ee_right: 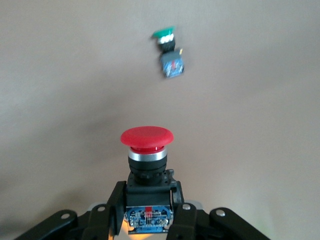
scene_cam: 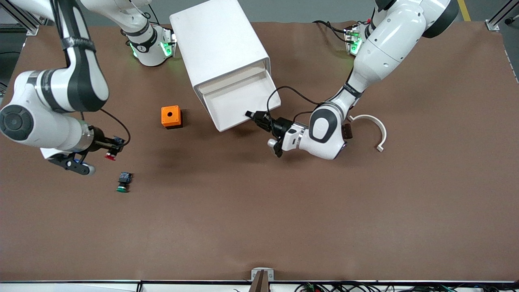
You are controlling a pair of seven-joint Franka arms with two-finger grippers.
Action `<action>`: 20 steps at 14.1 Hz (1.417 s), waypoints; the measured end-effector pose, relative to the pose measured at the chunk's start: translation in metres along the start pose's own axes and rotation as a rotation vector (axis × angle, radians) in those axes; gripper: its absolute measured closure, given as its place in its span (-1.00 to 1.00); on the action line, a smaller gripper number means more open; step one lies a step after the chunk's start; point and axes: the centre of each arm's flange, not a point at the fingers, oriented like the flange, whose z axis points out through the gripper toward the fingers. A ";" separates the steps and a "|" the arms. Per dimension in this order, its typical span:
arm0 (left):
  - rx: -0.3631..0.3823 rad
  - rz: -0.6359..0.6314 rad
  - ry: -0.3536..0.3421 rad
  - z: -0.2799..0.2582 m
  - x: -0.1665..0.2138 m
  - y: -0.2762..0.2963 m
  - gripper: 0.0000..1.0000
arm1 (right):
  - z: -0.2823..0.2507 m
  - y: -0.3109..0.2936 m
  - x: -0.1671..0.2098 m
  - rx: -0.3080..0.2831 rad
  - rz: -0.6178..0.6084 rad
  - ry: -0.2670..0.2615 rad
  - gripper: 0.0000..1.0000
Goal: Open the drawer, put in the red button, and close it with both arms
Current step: 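Carry the red button with the right gripper over the open drawer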
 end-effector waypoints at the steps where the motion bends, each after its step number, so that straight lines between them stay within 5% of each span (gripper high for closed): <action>1: 0.010 -0.006 0.011 -0.012 0.005 0.001 0.73 | -0.011 -0.021 -0.016 -0.010 0.038 -0.003 0.20; 5: 0.044 -0.010 0.043 -0.052 0.017 0.002 0.73 | -0.023 -0.107 -0.085 -0.025 0.181 0.022 0.20; 9: 0.046 -0.029 0.044 -0.053 0.018 0.003 0.73 | -0.023 -0.160 -0.134 0.064 0.297 -0.061 0.20; 12: 0.063 -0.076 0.042 -0.057 0.021 0.005 0.65 | -0.029 -0.192 -0.160 0.130 0.381 -0.059 0.20; 16: 0.134 -0.162 0.040 -0.079 0.033 0.018 -0.06 | -0.013 -0.238 -0.206 0.143 0.451 -0.042 0.20; 20: 0.321 -0.244 0.016 -0.119 0.048 0.054 -0.88 | 0.008 -0.269 -0.238 0.147 0.512 -0.034 0.20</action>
